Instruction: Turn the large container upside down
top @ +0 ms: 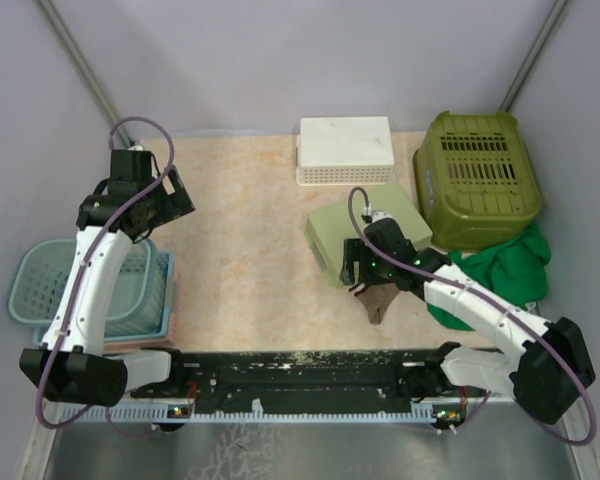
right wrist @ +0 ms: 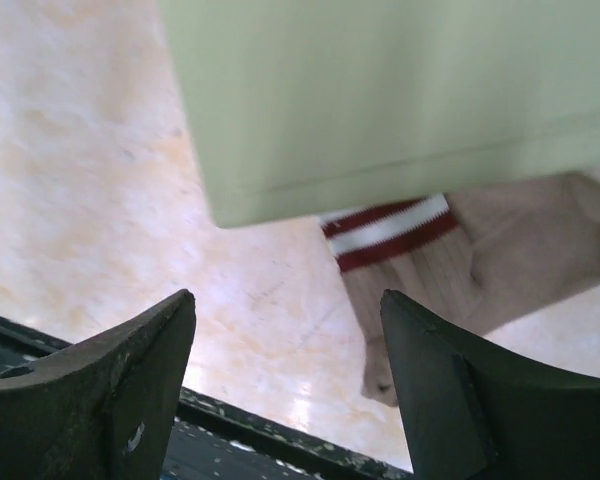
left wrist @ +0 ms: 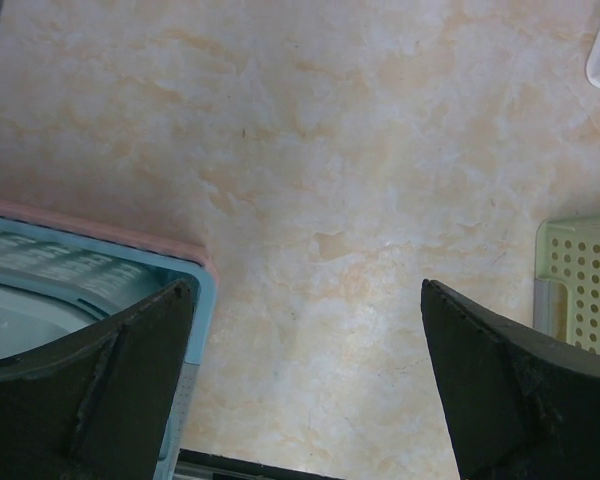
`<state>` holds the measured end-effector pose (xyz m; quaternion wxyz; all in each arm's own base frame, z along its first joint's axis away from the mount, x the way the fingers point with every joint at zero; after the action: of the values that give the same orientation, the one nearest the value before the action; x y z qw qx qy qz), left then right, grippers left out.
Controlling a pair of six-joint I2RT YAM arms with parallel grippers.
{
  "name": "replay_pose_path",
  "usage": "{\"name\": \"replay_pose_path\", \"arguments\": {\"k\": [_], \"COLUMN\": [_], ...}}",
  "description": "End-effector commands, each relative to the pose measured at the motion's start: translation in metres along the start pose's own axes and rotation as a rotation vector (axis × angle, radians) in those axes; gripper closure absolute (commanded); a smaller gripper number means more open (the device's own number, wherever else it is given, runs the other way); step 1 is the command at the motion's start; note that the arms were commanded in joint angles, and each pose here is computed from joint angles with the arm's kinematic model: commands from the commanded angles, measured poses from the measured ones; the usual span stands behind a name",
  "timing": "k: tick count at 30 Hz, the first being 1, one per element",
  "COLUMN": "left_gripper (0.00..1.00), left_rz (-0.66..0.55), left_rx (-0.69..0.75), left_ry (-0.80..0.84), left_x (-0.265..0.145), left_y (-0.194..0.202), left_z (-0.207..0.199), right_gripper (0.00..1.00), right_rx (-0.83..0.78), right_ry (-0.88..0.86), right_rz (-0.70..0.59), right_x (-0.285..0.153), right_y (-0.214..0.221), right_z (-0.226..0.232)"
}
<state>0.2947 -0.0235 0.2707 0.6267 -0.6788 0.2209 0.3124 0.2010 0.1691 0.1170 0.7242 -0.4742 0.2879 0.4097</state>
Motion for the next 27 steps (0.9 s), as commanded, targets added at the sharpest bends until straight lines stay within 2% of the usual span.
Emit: {"name": "replay_pose_path", "arguments": {"k": [1, 7, 11, 18, 20, 24, 27], "left_gripper": [0.01, 0.02, 0.06, 0.08, 0.06, 0.19, 0.37], "left_rz": [-0.038, -0.004, -0.041, 0.005, 0.012, 0.054, 0.057], "left_rx": [-0.044, -0.135, -0.208, -0.234, -0.228, -0.215, -0.223], "left_ry": [-0.132, -0.223, -0.317, -0.392, -0.385, -0.334, -0.323], "left_x": [-0.018, -0.009, -0.015, -0.007, -0.002, 0.013, 0.014], "left_y": [-0.008, 0.005, 0.012, 0.04, 0.046, 0.056, 0.055], "left_z": [0.025, 0.042, 0.056, 0.066, 0.065, 0.057, 0.054], "right_gripper": [0.25, 0.25, 0.25, 0.25, 0.25, 0.25, 0.25], "right_rx": [0.023, 0.023, 0.02, 0.006, 0.005, 0.003, 0.006], "right_ry": [-0.171, -0.202, -0.229, -0.209, -0.21, -0.213, -0.211], "right_rz": [-0.197, -0.247, -0.248, -0.224, -0.221, -0.213, -0.214], "right_x": [-0.028, -0.03, -0.029, -0.02, -0.019, -0.016, -0.015], "right_y": [-0.048, -0.069, -0.071, -0.066, -0.065, -0.064, -0.064], "right_z": [0.041, 0.058, 0.063, 0.059, 0.059, 0.06, 0.06]}}
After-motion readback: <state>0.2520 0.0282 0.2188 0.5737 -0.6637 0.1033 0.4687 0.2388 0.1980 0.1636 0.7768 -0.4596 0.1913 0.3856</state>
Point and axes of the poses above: each gripper's point midway between its finger pads, its own x axis out along the fingers, its own z axis along the line the jaws close on, y = z × x, the point moved 3 cm from there along -x, back along the fingers, and after that the axes turned 14 degrees about x, right-handed, at the moved point
